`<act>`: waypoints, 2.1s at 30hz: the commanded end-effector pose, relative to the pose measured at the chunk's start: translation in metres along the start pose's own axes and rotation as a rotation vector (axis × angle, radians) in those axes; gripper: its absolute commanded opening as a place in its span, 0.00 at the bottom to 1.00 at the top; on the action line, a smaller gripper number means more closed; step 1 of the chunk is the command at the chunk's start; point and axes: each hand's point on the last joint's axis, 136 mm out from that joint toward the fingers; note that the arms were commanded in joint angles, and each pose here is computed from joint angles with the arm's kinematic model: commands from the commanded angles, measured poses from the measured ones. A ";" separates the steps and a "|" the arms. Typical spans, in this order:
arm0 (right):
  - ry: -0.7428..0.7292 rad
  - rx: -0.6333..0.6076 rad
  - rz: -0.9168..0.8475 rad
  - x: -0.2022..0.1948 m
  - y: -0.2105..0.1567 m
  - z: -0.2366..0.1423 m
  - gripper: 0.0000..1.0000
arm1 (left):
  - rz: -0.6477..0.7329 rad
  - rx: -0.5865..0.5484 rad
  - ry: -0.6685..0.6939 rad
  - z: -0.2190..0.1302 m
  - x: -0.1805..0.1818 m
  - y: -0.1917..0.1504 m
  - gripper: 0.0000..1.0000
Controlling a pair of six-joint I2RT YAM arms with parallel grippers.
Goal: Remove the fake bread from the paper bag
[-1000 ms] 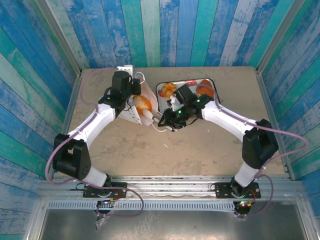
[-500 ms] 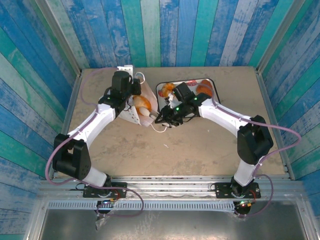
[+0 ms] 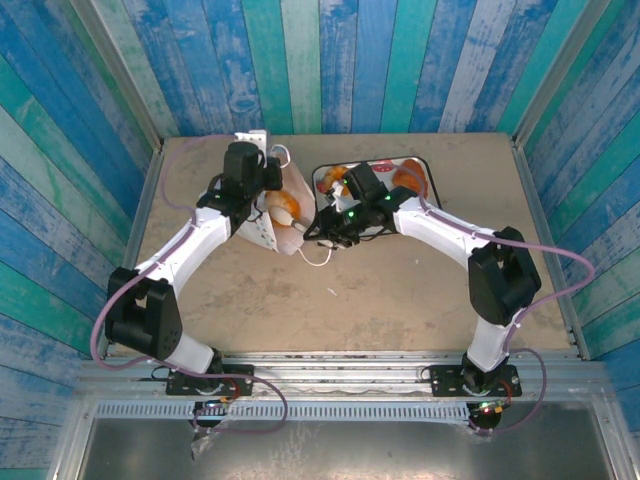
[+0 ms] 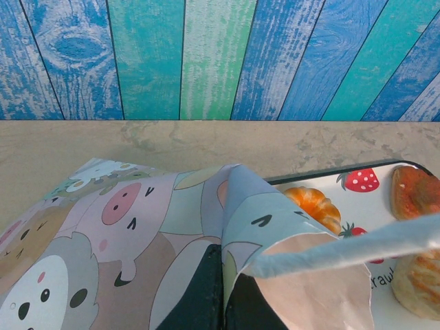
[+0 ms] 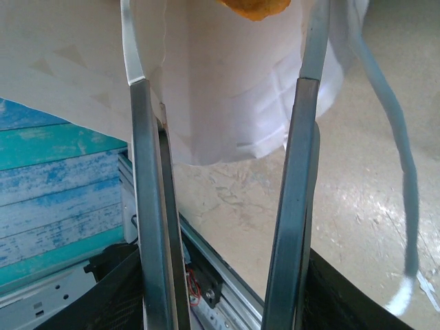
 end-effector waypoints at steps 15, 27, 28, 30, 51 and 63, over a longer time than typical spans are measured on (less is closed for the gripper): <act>0.062 -0.055 -0.041 0.010 0.020 0.008 0.36 | 0.001 -0.044 -0.023 -0.002 -0.007 0.012 0.00; 0.097 -0.090 -0.091 0.020 0.008 -0.012 0.22 | -0.030 -0.031 0.039 0.005 0.004 0.010 0.00; 0.103 -0.091 -0.094 0.022 0.006 -0.014 0.22 | -0.030 -0.028 0.046 0.006 0.005 0.009 0.00; 0.110 -0.096 -0.098 0.024 0.002 -0.019 0.22 | -0.035 -0.024 0.055 0.008 0.006 0.010 0.00; 0.156 -0.171 -0.127 0.036 -0.032 -0.076 0.21 | -0.079 -0.017 0.131 0.018 0.017 0.015 0.00; 0.176 -0.254 -0.125 0.035 -0.039 -0.130 0.21 | -0.084 0.012 0.182 0.030 0.024 0.013 0.00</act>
Point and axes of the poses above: each hand's point on the last joint's axis, 136 mm out from that joint toward the fingers, its own z axis out along the fingers, its own x axis along the line the jaws close on, y = z × x, and after that the axes turned 4 degrees about z, right-handed
